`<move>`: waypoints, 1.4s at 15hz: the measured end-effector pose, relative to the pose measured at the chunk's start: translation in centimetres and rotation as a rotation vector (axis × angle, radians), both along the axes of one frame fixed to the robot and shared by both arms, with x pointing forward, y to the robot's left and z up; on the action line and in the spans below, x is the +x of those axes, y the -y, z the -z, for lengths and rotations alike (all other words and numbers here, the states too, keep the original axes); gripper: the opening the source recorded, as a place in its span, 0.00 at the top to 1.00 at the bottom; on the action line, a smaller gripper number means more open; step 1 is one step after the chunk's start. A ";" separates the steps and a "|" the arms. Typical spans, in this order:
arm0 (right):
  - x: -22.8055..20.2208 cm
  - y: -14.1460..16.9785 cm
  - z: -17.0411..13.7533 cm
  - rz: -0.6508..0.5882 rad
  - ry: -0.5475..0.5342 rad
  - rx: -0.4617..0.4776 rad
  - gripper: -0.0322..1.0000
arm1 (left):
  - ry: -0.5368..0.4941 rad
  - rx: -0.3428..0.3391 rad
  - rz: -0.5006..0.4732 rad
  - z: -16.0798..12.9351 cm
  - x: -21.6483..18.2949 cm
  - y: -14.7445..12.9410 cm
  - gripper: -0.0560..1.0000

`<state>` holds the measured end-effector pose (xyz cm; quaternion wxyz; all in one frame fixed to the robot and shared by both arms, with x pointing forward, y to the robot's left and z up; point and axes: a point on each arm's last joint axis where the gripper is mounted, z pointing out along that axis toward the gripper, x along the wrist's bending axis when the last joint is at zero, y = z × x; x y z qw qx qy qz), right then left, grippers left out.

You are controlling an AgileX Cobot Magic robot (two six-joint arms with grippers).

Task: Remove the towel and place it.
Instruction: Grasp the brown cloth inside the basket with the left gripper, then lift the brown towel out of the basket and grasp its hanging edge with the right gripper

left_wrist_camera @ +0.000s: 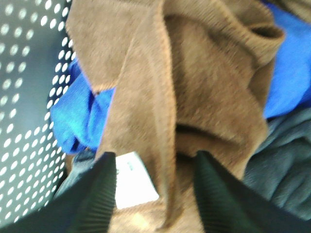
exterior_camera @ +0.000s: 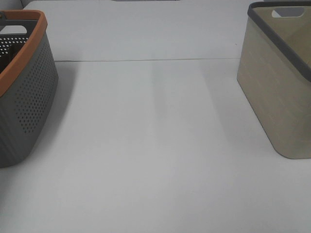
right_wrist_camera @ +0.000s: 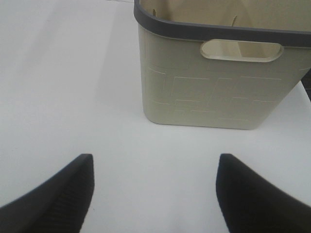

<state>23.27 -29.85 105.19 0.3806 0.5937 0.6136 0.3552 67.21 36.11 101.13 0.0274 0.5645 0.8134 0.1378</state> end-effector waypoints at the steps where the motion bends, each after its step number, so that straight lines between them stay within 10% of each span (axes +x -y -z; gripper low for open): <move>1: 0.0 0.0 0.0 0.000 0.000 0.000 0.31 | 0.002 -0.004 0.000 0.0 0.0 0.0 0.57; 5: 0.0 0.0 0.0 0.000 0.000 0.000 0.31 | -0.036 -0.006 0.030 0.1 -0.3 0.1 0.95; 11: 0.0 0.0 0.0 0.000 0.000 0.000 0.31 | 0.118 -0.014 0.051 -5.5 0.7 0.3 0.95; 21: 0.0 0.0 0.0 0.000 0.000 0.000 0.31 | 0.685 -0.521 0.310 -20.9 0.0 10.3 0.95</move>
